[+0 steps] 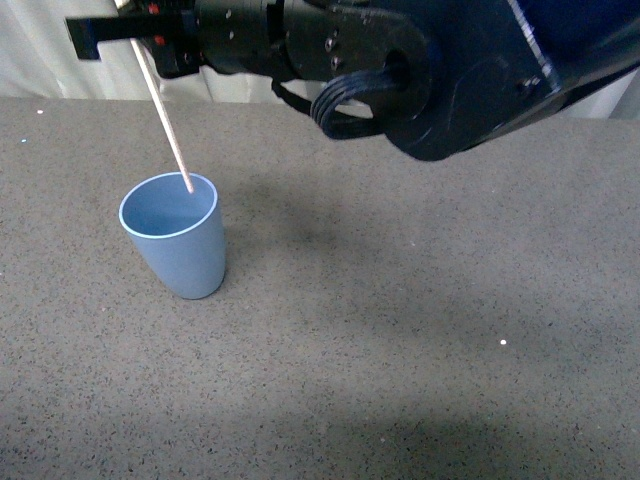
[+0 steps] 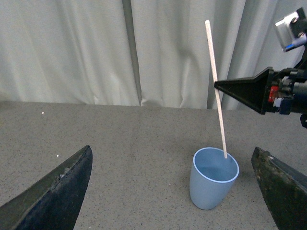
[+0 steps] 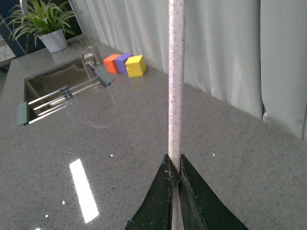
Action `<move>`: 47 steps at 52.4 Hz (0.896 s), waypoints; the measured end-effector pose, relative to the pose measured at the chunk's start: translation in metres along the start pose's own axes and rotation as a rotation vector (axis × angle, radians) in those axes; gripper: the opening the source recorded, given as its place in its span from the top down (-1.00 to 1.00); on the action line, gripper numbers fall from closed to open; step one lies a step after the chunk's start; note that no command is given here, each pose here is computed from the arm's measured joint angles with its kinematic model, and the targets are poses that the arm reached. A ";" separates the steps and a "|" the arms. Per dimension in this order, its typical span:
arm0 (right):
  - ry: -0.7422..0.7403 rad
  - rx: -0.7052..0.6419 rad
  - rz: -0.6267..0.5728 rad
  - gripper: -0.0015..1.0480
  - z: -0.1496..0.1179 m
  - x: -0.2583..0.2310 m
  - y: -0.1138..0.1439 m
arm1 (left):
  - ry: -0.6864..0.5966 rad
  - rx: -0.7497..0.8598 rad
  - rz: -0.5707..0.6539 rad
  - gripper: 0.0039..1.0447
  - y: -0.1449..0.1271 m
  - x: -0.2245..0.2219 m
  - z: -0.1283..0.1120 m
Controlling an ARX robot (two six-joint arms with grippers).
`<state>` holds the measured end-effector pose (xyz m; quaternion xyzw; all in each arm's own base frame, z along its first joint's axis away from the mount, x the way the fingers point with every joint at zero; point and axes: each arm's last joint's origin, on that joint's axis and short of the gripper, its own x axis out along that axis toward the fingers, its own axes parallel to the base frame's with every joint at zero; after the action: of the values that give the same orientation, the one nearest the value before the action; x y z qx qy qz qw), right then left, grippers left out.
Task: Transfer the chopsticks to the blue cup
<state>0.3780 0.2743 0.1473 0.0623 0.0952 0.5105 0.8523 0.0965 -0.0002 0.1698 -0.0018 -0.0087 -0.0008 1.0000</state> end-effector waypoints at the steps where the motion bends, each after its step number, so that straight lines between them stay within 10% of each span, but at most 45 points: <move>1: 0.009 0.005 0.000 0.98 -0.004 0.001 -0.001 | 0.000 0.000 0.000 -0.88 0.000 0.000 0.000; 7: 0.043 0.020 0.000 0.98 -0.020 0.005 -0.002 | 0.000 0.000 0.000 -0.88 0.000 0.000 0.000; 23: 0.046 0.053 -0.013 -0.14 -0.022 -0.014 0.002 | 0.000 0.000 0.000 -0.88 0.000 0.000 0.000; 32: 0.006 0.059 -0.246 -0.79 -0.011 -0.051 -0.001 | 0.000 0.000 0.000 -0.88 0.000 0.000 0.000; 47: 0.009 0.070 -0.697 -0.82 -0.009 -0.136 -0.012 | 0.000 0.000 0.000 -0.88 0.000 0.000 0.000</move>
<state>0.3242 0.1490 0.1499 0.0528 0.1321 0.1854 0.9723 0.0965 -0.0002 0.1698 -0.0018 -0.0087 -0.0008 1.0000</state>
